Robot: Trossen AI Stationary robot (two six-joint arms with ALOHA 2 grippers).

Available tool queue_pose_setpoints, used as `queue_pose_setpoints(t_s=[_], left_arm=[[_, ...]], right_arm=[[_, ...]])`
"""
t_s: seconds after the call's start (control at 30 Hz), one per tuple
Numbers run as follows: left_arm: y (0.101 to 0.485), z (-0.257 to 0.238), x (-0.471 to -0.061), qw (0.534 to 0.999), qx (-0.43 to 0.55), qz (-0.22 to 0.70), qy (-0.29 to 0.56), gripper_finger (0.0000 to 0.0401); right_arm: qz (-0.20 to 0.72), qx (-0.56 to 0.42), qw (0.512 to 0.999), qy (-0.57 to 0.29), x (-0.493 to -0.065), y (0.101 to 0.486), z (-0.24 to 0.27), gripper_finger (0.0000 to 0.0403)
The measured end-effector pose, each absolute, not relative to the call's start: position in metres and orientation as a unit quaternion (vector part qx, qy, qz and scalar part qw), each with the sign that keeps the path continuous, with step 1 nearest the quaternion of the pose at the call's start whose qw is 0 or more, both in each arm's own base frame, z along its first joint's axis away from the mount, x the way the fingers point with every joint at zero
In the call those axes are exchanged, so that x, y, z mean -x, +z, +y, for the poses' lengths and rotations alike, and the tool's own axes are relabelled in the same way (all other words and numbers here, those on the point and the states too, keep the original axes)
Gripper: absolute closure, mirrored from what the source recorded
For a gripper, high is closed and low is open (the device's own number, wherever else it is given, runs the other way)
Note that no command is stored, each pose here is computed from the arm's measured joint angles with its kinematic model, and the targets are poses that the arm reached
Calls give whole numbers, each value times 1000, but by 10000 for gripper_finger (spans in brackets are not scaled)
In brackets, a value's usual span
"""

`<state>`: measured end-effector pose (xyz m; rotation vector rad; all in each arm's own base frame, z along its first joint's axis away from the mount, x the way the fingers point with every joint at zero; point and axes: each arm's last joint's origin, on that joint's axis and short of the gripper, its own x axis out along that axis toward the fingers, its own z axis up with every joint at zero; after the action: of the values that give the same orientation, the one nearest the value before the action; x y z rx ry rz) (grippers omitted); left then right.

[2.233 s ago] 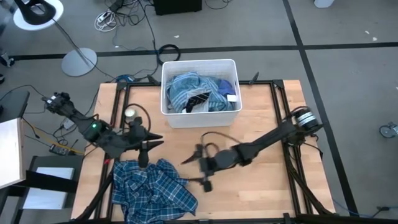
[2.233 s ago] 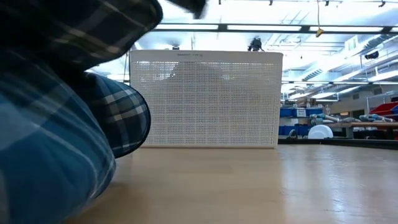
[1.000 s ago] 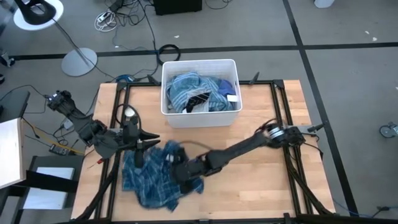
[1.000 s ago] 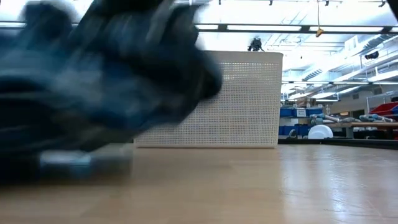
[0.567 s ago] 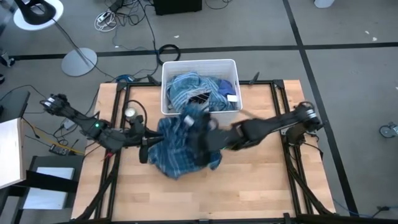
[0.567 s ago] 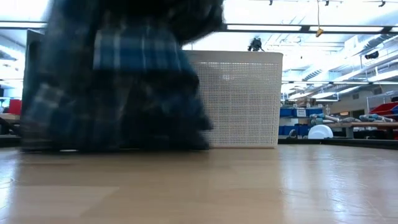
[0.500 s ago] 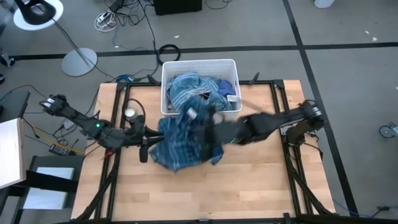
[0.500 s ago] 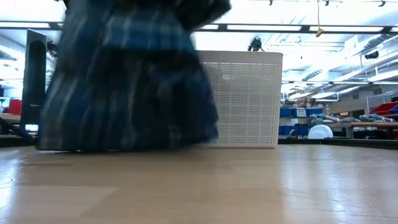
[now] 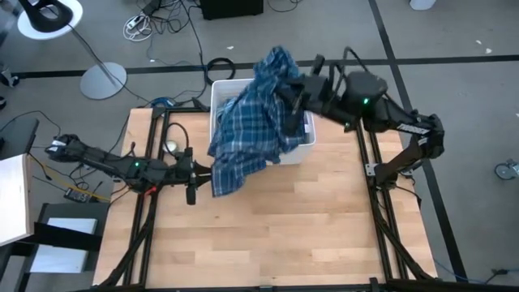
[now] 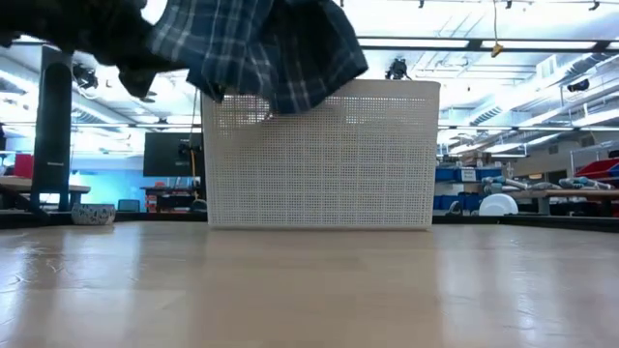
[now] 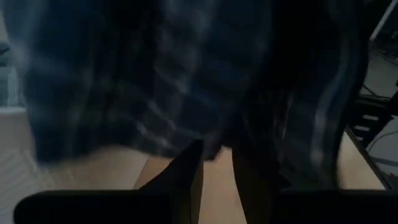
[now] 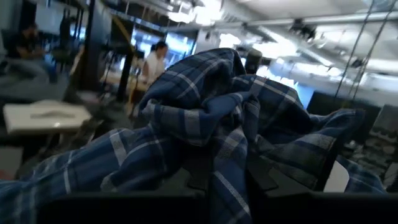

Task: Sort clothes
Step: Put the blue plaid shirt into the white bin

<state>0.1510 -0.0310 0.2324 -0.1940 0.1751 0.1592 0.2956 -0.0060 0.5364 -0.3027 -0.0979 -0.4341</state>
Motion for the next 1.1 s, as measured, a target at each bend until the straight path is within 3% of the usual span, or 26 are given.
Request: queue_pose_setpoints(t_s=[0.2,0.37,0.7,1.1], left_arm=[[223,-17,-142,990,89,77,78,312],[214,-10,-132,991,77,61,89,312],[188,-9,-124,989,105,59,91,312],[160,-10,-121,991,108,32,68,312]], right_arm=[[-113,161,960,-201,-291,549,-32,368],[-108,190,949,-226,-288,550,-51,368],[50,216,892,-395,-282,531,-69,369],[139,185,910,-343,-274,511,-81,369]])
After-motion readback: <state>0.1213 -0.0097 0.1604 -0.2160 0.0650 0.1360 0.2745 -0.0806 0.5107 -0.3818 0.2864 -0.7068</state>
